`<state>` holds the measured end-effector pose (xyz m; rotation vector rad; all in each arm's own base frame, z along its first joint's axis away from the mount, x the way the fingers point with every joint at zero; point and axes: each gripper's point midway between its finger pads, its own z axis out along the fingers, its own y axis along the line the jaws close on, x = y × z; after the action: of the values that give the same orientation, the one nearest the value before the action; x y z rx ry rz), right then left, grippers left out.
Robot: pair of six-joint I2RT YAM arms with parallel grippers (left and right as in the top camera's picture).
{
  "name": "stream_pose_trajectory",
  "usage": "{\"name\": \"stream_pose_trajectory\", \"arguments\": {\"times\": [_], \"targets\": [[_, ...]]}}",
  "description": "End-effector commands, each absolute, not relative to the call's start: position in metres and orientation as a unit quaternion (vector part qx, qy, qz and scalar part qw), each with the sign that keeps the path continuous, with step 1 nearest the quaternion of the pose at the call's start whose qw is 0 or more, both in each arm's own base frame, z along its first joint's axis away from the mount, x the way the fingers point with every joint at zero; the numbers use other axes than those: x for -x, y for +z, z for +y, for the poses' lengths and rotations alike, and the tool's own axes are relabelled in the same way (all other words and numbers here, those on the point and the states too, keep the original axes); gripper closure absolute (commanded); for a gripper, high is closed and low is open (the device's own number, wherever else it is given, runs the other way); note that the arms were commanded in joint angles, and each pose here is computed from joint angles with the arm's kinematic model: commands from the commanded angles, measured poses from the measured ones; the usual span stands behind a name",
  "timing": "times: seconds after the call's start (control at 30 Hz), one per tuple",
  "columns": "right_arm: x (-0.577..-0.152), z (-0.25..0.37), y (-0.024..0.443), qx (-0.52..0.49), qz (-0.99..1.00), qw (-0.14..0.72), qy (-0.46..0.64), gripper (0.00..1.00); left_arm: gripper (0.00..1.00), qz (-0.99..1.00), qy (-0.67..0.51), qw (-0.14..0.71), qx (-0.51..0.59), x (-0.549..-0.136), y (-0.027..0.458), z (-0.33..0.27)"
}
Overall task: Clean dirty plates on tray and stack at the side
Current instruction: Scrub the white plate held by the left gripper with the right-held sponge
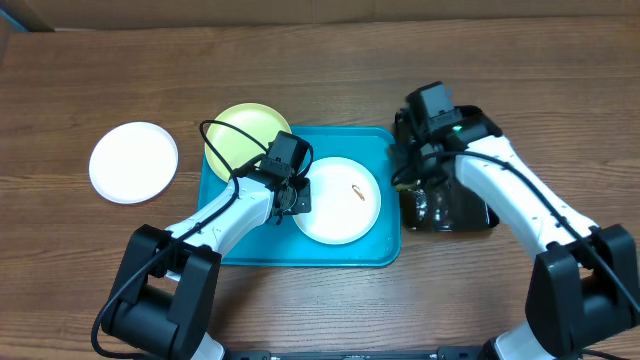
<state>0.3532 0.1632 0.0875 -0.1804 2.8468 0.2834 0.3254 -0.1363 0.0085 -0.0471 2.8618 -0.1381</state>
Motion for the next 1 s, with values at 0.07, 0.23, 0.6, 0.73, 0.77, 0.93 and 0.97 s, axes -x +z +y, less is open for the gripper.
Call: {"name": "stream_pose_trajectory", "arguments": {"times": [0.07, 0.23, 0.6, 0.73, 0.77, 0.93, 0.97], "targets": [[-0.350, 0.200, 0.103, 0.112, 0.974, 0.179, 0.088, 0.96, 0.95, 0.992, -0.036, 0.121, 0.014, -0.319, -0.003, -0.130], [-0.344, 0.212, 0.091, 0.140, 0.968, 0.203, 0.046, 0.96, 0.95, 0.992, -0.036, 0.121, 0.014, -0.319, -0.003, -0.130], [-0.345, 0.218, 0.042, 0.161, 0.968, 0.191, -0.014, 0.96, 0.95, 0.992, -0.036, 0.121, 0.014, -0.319, -0.003, -0.130], [-0.342, 0.219, 0.027, 0.167, 0.970, 0.176, -0.021, 0.96, 0.95, 0.992, -0.036, 0.121, 0.014, -0.319, -0.003, -0.130], [-0.341, 0.219, 0.023, 0.167, 0.971, 0.171, -0.024, 0.96, 0.95, 0.992, -0.036, 0.121, 0.014, -0.319, -0.003, -0.130], [-0.334, 0.214, 0.000, 0.170, 0.975, 0.141, -0.037, 0.96, 0.95, 0.992, -0.036, 0.121, 0.014, -0.319, -0.003, -0.130], [-0.333, 0.213, -0.005, 0.164, 0.976, 0.134, -0.039, 0.96, 0.95, 0.992, -0.036, 0.121, 0.014, -0.319, -0.003, -0.130]]}}
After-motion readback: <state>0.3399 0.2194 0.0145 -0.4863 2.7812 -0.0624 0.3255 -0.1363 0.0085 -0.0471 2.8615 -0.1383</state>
